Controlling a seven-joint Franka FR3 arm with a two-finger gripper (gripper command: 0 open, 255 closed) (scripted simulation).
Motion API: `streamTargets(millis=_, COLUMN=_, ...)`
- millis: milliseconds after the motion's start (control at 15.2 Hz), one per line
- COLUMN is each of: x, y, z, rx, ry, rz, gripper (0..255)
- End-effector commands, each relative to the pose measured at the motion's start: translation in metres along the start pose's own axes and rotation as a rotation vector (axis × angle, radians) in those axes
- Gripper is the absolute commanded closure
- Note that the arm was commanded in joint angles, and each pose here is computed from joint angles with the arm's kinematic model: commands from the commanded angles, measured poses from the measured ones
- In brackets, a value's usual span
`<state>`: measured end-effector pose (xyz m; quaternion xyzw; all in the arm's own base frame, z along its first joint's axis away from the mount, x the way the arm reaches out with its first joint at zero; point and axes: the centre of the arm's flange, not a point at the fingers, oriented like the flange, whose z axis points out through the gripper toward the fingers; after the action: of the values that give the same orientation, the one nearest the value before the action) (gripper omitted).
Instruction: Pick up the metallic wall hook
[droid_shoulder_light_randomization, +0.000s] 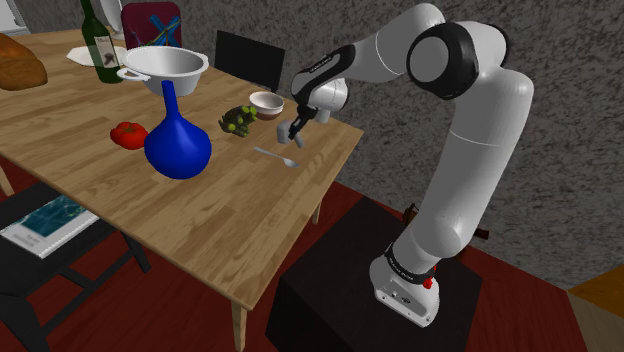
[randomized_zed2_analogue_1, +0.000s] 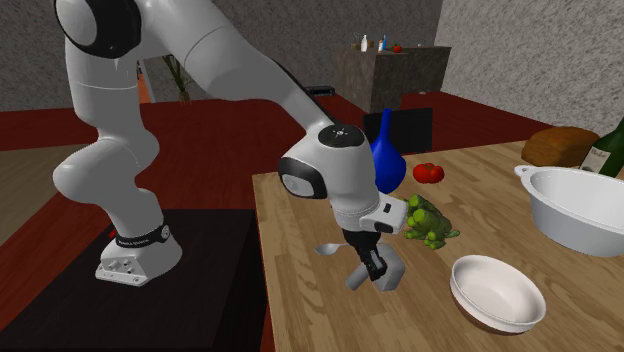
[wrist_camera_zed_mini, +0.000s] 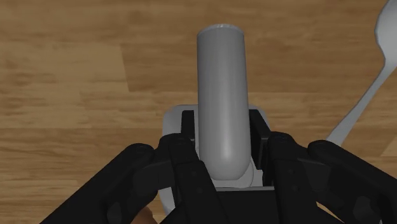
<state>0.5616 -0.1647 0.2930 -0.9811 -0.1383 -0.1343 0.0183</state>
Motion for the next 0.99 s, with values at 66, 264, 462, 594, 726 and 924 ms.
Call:
streamTargets(millis=66, x=0.003, y=0.000, z=-0.013, rx=0.000, ry=0.000, rz=0.000, gripper=255)
streamTargets(millis=264, x=0.008, y=0.000, z=-0.028, rx=0.000, ry=0.000, rz=0.000, gripper=255)
streamTargets(millis=462, x=0.012, y=0.000, z=-0.043, rx=0.000, ry=0.000, rz=0.000, gripper=255)
streamTargets(millis=594, x=0.015, y=0.000, z=-0.053, rx=0.000, ry=0.000, rz=0.000, gripper=255)
streamTargets(millis=726, x=0.018, y=0.000, z=-0.063, rx=0.000, ry=0.000, rz=0.000, gripper=255)
streamTargets(millis=924, x=0.021, y=0.000, z=-0.074, rx=0.000, ry=0.000, rz=0.000, gripper=255)
